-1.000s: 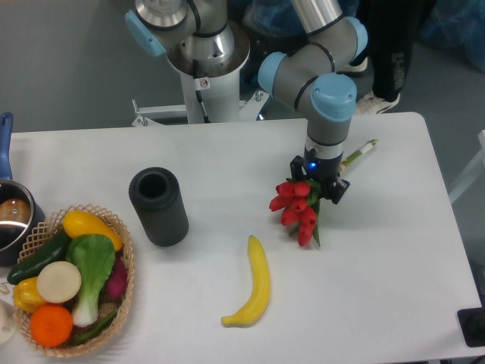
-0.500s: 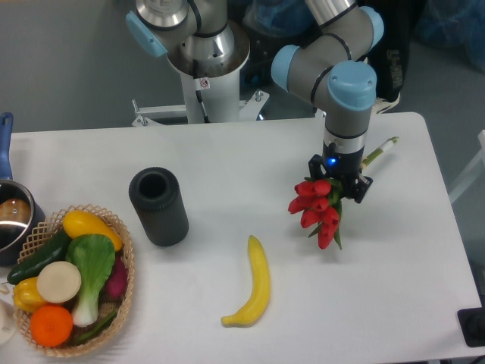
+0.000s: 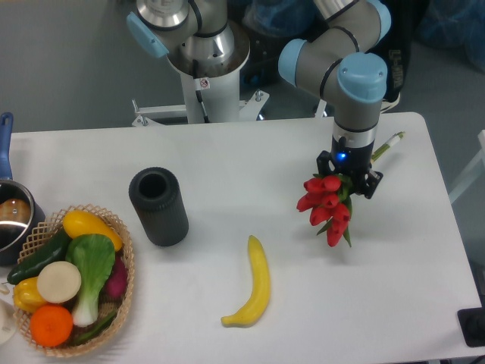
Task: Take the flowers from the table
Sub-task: 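Lift the gripped red tulips up off the table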
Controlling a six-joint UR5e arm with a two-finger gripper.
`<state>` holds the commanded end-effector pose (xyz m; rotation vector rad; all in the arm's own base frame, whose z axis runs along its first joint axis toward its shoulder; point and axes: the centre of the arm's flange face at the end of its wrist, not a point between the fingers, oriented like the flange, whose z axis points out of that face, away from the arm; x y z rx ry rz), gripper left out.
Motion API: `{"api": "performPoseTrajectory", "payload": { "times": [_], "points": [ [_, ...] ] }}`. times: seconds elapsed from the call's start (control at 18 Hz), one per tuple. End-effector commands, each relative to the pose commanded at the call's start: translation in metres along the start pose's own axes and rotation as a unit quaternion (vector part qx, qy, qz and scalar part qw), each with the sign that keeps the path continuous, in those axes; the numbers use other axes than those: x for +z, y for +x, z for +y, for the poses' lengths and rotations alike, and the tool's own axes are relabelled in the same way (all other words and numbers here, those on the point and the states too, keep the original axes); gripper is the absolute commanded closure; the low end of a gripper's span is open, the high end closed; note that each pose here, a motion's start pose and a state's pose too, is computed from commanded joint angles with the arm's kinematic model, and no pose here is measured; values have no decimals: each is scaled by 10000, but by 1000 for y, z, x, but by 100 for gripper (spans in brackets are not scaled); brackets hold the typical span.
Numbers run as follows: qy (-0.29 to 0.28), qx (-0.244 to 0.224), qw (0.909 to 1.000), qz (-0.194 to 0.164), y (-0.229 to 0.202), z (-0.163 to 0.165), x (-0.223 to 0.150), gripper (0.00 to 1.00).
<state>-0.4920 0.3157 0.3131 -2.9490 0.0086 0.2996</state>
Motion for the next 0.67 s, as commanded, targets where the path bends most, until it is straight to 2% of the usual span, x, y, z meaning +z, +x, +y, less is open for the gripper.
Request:
{"api": "performPoseTrajectory", "payload": {
  "times": [0.17,0.39,0.67],
  "points": [
    [31,-646,9979,-53,-21,-10,-28,92],
    [-23,-1194,9928,11,-31,-2,-31,92],
    [-69,-1386,9903,4,-35,1,-24,92]
  ]
}}
